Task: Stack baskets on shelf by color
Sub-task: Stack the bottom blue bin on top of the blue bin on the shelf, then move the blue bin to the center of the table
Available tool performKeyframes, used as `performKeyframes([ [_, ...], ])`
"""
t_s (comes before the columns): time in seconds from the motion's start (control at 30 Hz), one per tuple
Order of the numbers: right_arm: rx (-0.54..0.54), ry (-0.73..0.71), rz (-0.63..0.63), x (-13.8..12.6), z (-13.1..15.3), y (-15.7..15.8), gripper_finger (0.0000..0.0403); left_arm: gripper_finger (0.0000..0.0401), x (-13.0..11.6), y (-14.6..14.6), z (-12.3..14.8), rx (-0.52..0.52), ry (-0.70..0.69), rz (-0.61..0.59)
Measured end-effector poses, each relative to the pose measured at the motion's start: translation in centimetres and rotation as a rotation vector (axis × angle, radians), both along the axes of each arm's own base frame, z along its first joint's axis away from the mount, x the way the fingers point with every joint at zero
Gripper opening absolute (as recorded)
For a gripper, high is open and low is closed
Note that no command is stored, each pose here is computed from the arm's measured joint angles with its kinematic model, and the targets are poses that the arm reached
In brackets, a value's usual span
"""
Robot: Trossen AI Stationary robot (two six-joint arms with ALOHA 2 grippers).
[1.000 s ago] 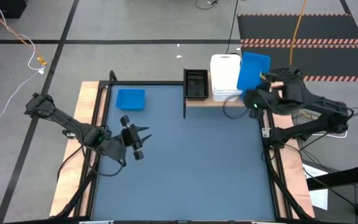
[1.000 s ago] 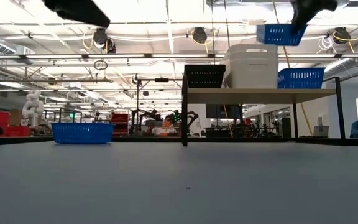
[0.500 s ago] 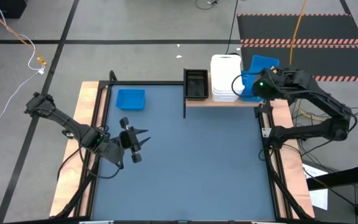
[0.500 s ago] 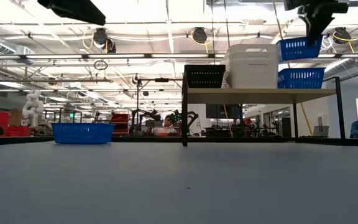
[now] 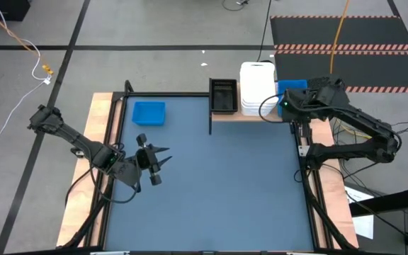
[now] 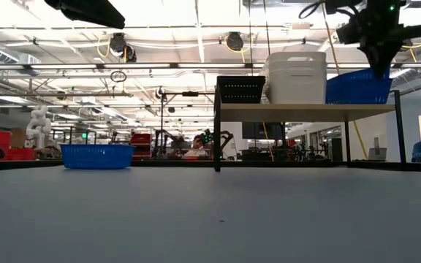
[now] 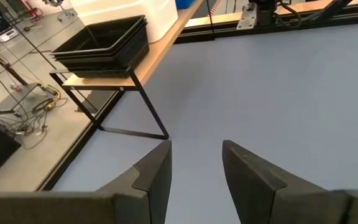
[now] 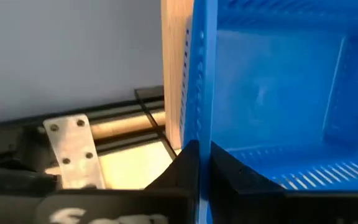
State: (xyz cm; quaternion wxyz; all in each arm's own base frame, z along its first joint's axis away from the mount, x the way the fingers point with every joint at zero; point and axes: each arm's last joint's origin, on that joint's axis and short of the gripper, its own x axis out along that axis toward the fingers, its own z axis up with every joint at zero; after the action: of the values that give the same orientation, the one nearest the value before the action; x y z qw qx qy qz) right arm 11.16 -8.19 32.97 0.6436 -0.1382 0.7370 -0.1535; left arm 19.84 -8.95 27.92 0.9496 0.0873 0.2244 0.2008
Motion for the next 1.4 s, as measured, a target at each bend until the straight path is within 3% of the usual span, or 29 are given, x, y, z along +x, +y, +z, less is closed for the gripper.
performKeyframes([
  [0.33,-0.031,-0.008,-0.009,-0.4,0.1,0.2,0.0016,0.0145,0.0,0.0,0.0,-0.001,-0.001,0.0],
  [0.6,-0.142,-0.053,-0.018,-1.4,0.9,0.6,0.0025,0.0145,0.0,0.0,0.0,-0.005,-0.004,0.002],
  [0.87,-0.059,-0.142,0.034,-1.8,1.1,1.2,0.011,0.0145,0.0,0.0,0.0,-0.007,-0.005,0.003],
  [1.1,-0.299,-0.139,-0.056,-1.8,1.9,0.6,0.0165,0.0145,0.0,0.0,0.0,-0.011,-0.008,0.005],
  [1.23,-0.235,-0.189,-0.069,-2.3,2.8,1.4,0.0161,0.0145,0.1,0.0,0.1,-0.033,-0.028,0.014],
  [1.4,-0.051,-0.452,-0.045,-1.5,4.2,2.4,0.0144,0.0145,0.0,0.5,1.0,-0.025,-0.1,0.065],
])
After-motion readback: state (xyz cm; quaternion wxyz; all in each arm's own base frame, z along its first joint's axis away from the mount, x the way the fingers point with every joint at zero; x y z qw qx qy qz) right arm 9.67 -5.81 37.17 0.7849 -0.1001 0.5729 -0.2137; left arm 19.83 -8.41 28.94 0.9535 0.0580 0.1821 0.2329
